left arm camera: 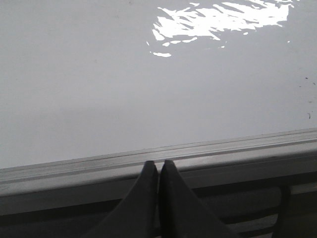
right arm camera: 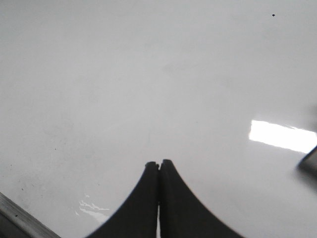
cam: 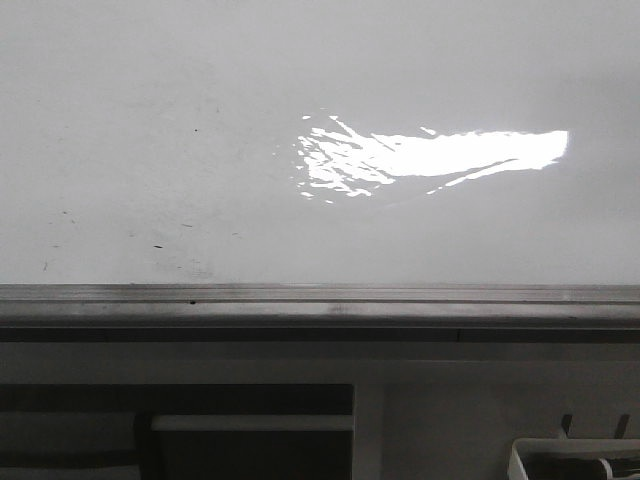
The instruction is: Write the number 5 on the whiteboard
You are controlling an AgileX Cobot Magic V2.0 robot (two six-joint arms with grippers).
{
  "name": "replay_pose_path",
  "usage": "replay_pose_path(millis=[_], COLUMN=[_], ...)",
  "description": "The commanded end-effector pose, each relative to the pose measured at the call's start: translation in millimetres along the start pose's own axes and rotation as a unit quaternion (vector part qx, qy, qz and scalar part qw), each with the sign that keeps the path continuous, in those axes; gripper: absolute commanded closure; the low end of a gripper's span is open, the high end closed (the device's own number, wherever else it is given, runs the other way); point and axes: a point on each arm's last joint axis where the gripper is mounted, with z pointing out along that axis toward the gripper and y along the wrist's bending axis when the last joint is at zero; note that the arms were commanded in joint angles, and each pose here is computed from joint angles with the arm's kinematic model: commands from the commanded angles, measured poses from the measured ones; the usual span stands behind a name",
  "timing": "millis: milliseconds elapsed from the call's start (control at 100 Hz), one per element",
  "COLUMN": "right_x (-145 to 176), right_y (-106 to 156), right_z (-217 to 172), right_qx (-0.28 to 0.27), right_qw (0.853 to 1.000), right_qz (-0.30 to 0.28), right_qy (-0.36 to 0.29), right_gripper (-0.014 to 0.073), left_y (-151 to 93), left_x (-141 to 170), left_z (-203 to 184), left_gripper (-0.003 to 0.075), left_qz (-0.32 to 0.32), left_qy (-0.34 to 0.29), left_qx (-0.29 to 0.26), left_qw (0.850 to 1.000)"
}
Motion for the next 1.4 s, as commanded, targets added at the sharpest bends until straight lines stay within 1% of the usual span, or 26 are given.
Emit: replay_pose_path(millis=[0,130,310,400,500,520,570,590,640,660,670,730,740,750,760,810,820,830,890,970,1010,1060,1150,1280,1320,1390], right_x=[-9.6,-6.4,-7.4,-1.1,9.8,12.6,19.0,21.9,28.7,31.4,32.6,40.4,41.2,42.0,43.2,48.3,49.0,50.5,58.1,68.7,72.3,76.5,87.0,111.5,117.5,122.3], right_y=[0.1,-4.5,-1.6,-0.1,2.7,3.7,6.8,8.4,12.3,13.6,14.2,17.1,17.3,16.7,17.5,17.8,16.8,17.3,14.1,9.5,6.7,3.8,1.6,4.8,4.5,4.3], right_z=[0.1,0.2,0.3,2.5,6.0,7.4,9.5,10.4,12.5,13.4,14.1,16.4,17.0,17.1,17.2,18.2,18.1,18.1,17.1,12.7,9.6,6.2,0.6,-6.4,-9.6,-12.4], right_qx=[-0.006,0.020,0.005,0.012,0.025,0.028,0.027,0.025,0.017,0.016,0.014,0.010,0.010,0.015,0.011,0.015,0.021,0.019,0.040,0.073,0.093,0.116,0.148,0.161,0.164,0.166], right_qw=[1.000,1.000,1.000,0.998,0.997,0.996,0.997,0.997,0.998,0.998,0.999,1.000,1.000,1.000,1.000,1.000,1.000,0.999,0.996,0.989,0.984,0.980,0.978,0.978,0.970,0.964], right_qz=[-0.010,-0.010,-0.012,-0.053,-0.058,-0.070,-0.054,-0.061,-0.036,-0.042,-0.027,-0.017,-0.004,-0.013,0.000,0.001,-0.011,-0.001,-0.020,-0.003,-0.011,-0.016,-0.020,0.001,-0.006,-0.015], right_qy=[-0.017,-0.002,-0.010,-0.017,-0.036,-0.039,-0.048,-0.049,-0.048,-0.046,-0.043,-0.023,-0.019,-0.017,-0.012,0.017,0.021,0.029,0.072,0.132,0.152,0.161,0.145,0.136,0.178,0.207], right_gripper=[0.0666,0.0666,0.0666,0.0666,0.0666,0.0666,0.0666,0.0666,0.0666,0.0666,0.0666,0.0666,0.0666,0.0666,0.0666,0.0666,0.0666,0.0666,0.0666,0.0666,0.0666,0.0666,0.0666,0.0666,0.0666,0.0666], left_y=[0.7,0.7,0.7,0.7,0.7,0.7,0.7,0.7,0.7,0.7,0.7,0.7,0.7,0.7,0.7,0.7,0.7,0.7,0.7,0.7,0.7,0.7,0.7,0.7,0.7,0.7], left_x=[-0.2,-0.2,-0.2,-0.2,-0.2,-0.2,-0.2,-0.2,-0.2,-0.2,-0.2,-0.2,-0.2,-0.2,-0.2,-0.2,-0.2,-0.2,-0.2,-0.2,-0.2,-0.2,-0.2,-0.2,-0.2,-0.2], left_z=[0.3,0.3,0.3,0.3,0.3,0.3,0.3,0.3,0.3,0.3,0.3,0.3,0.3,0.3,0.3,0.3,0.3,0.3,0.3,0.3,0.3,0.3,0.3,0.3,0.3,0.3], left_gripper=[0.0741,0.0741,0.0741,0.0741,0.0741,0.0741,0.0741,0.0741,0.0741,0.0741,0.0741,0.0741,0.0741,0.0741,0.0741,0.0741,0.0741,0.0741,0.0741,0.0741,0.0741,0.0741,0.0741,0.0741,0.0741,0.0741], left_qz=[-0.009,-0.009,-0.009,-0.009,-0.009,-0.009,-0.009,-0.009,-0.009,-0.009,-0.009,-0.009,-0.009,-0.009,-0.009,-0.009,-0.009,-0.009,-0.009,-0.009,-0.009,-0.009,-0.009,-0.009,-0.009,-0.009], left_qy=[-0.039,-0.039,-0.039,-0.039,-0.039,-0.039,-0.039,-0.039,-0.039,-0.039,-0.039,-0.039,-0.039,-0.039,-0.039,-0.039,-0.039,-0.039,-0.039,-0.039,-0.039,-0.039,-0.039,-0.039,-0.039,-0.039], left_qx=[-0.007,-0.007,-0.007,-0.007,-0.007,-0.007,-0.007,-0.007,-0.007,-0.007,-0.007,-0.007,-0.007,-0.007,-0.007,-0.007,-0.007,-0.007,-0.007,-0.007,-0.007,-0.007,-0.007,-0.007,-0.007,-0.007], left_qw=[0.999,0.999,0.999,0.999,0.999,0.999,0.999,0.999,0.999,0.999,0.999,0.999,0.999,0.999,0.999,0.999,0.999,0.999,0.999,0.999,0.999,0.999,0.999,0.999,0.999,0.999])
